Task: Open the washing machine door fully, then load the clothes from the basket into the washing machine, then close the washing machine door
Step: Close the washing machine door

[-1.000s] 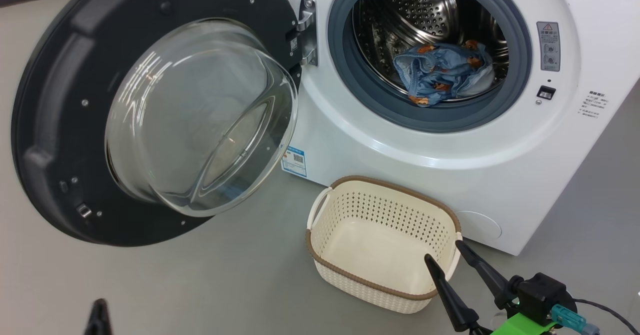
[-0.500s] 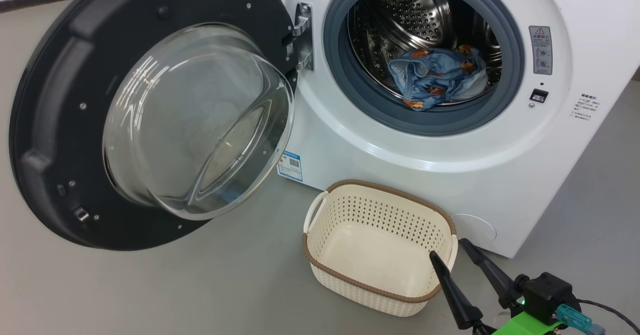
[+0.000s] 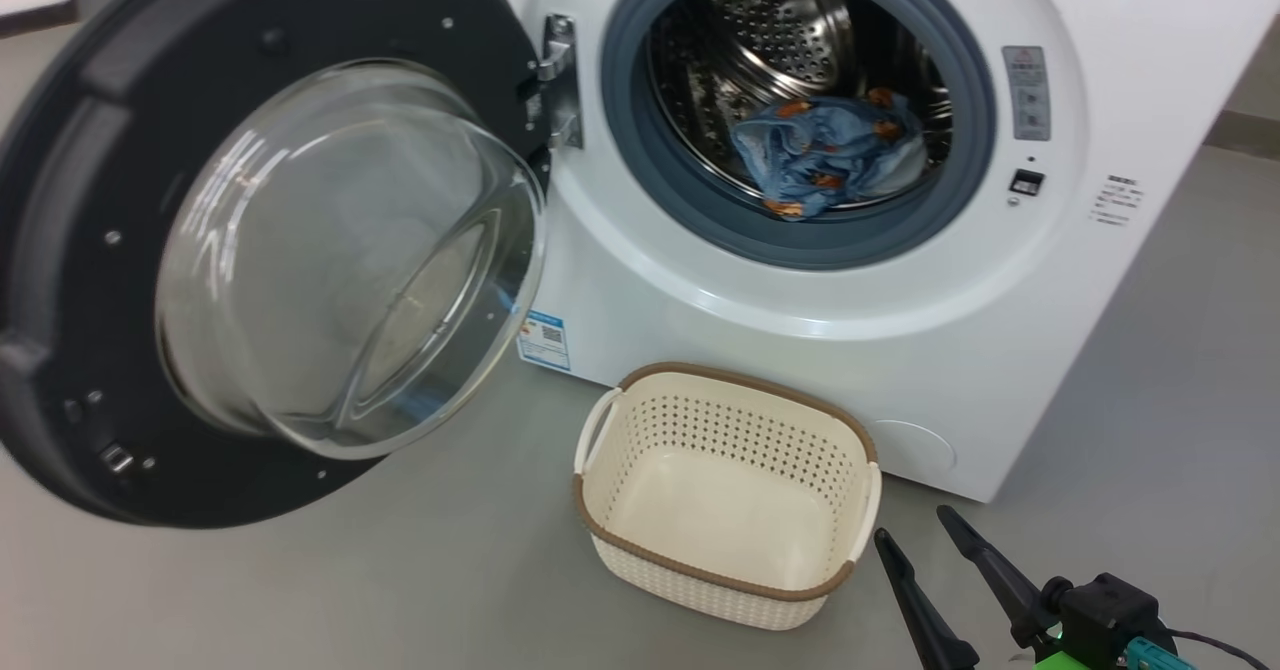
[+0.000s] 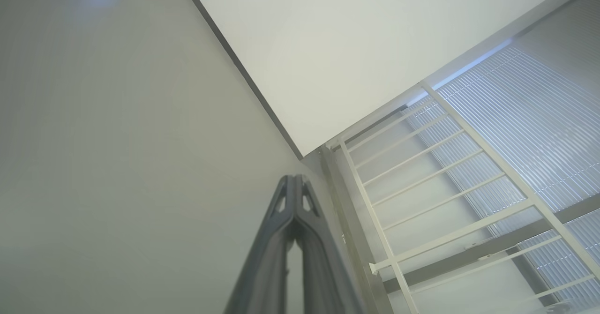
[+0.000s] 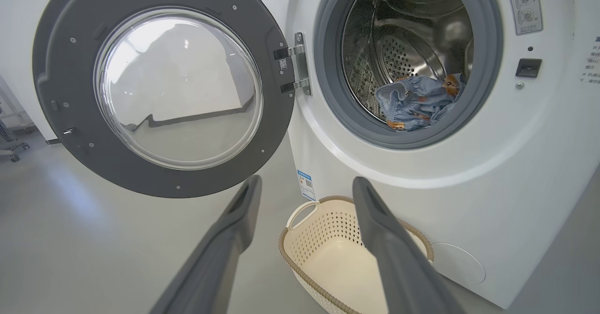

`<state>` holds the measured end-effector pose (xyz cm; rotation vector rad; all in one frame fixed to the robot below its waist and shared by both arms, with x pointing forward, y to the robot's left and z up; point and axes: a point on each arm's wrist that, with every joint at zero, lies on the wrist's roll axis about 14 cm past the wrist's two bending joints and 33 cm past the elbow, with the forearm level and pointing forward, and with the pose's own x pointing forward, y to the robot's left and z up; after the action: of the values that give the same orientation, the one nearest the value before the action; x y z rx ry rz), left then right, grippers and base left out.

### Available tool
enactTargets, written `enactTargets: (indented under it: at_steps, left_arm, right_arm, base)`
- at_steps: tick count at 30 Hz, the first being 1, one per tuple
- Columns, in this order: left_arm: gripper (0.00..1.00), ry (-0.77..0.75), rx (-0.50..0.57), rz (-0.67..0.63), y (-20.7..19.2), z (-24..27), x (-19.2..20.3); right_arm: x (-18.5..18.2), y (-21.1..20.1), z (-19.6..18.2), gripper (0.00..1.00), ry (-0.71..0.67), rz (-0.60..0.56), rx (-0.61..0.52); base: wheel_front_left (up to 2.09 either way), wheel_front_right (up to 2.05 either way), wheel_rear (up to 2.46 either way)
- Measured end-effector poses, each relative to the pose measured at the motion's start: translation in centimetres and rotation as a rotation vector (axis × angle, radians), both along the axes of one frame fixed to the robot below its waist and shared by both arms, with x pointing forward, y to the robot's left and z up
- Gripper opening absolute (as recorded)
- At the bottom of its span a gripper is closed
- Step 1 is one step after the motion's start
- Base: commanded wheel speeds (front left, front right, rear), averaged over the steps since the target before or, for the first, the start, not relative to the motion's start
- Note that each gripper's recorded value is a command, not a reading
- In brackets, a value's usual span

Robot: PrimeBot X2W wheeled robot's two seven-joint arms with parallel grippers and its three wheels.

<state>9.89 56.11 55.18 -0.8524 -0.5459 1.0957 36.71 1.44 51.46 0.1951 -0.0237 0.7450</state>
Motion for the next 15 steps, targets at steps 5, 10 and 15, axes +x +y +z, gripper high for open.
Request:
enactTargets:
  at_steps: [5, 10, 15]
  left_arm:
    - [0.0, -0.049, -0.052, -0.023, 1.4, 1.0, 2.3]
    - [0.0, -0.063, -0.09, -0.078, 1.5, 1.4, 5.2]
    - [0.0, -0.103, -0.109, -0.148, 0.9, 2.4, 9.0]
  right_arm:
    - [-0.1, -1.2, -0.4, 1.0, 0.007, -0.028, -0.008]
    - [-0.2, -2.3, -0.7, 1.0, 0.012, -0.052, -0.016]
    - [-0.1, -3.6, -1.3, 1.0, 0.02, -0.078, -0.034]
  base:
    - [0.0, 0.0, 0.0]
    - [0.0, 0.0, 0.0]
    - [0.0, 0.0, 0.0]
